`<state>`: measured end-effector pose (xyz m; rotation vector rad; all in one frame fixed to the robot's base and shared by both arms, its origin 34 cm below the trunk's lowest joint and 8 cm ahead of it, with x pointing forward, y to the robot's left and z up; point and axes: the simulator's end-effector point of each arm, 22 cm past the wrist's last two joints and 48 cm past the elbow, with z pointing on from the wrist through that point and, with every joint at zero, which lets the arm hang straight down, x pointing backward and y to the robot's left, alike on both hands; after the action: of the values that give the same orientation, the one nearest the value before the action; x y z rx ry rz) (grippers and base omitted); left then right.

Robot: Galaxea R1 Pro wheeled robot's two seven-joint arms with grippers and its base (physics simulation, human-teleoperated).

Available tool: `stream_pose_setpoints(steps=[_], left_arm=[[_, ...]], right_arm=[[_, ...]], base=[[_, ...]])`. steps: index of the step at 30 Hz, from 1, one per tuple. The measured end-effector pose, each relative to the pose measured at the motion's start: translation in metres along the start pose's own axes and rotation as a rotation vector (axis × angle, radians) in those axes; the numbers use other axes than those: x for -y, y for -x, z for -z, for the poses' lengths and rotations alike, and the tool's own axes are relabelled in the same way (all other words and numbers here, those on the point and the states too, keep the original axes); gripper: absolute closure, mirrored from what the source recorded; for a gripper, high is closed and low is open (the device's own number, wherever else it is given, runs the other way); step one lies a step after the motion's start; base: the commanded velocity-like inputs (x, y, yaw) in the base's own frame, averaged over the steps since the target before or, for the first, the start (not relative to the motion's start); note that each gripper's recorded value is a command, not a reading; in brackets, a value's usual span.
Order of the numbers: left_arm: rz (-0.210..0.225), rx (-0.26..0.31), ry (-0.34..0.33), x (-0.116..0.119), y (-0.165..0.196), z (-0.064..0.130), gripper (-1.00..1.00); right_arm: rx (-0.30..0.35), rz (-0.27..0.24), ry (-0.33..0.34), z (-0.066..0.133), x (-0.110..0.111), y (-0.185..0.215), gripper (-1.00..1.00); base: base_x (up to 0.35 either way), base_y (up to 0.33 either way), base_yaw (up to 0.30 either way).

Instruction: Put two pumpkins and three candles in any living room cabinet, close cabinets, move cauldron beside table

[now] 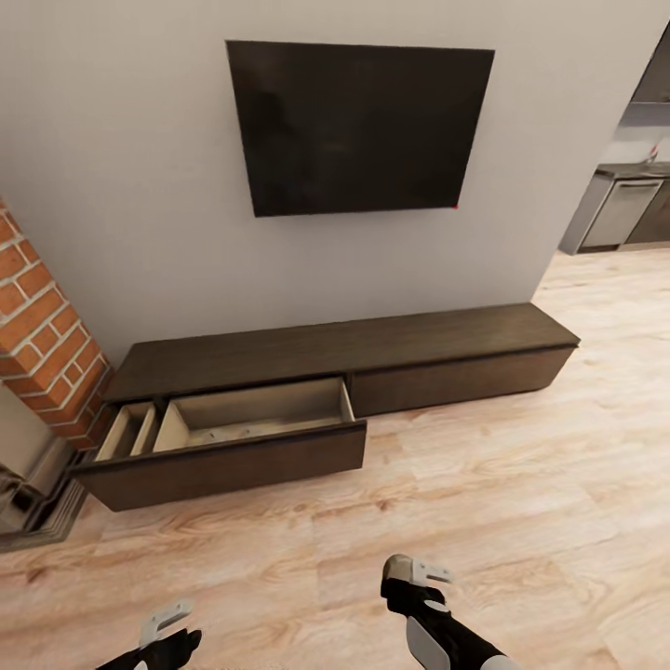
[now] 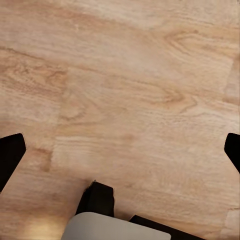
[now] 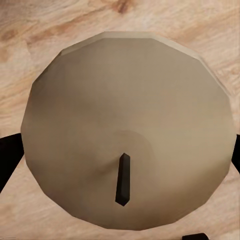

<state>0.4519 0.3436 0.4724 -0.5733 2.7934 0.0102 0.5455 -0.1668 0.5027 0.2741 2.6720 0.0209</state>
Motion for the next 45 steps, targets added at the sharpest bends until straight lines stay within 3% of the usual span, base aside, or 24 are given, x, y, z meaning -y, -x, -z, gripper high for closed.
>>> stream_pose_setpoints(steps=[23,33,45], left_arm=[[-0.01,0.01,-0.001,0.001,0.003,0.001,-1.0],[-0.011,0.01,-0.001,0.001,0.004,0.001,-1.0],[-0.012,0.01,-0.001,0.001,0.004,0.001,-1.0]], right_arm=[[0.004,0.002,0.008,0.002,-0.002,0.002,1.0],[0.004,0.004,0.087,0.002,-0.019,0.003,1.0],[0.001,0.002,0.094,0.002,-0.02,0.002,1.0]], base=[[0.093,0.065,0.263],[0.001,0.015,0.024],[0.074,0.03,0.0]])
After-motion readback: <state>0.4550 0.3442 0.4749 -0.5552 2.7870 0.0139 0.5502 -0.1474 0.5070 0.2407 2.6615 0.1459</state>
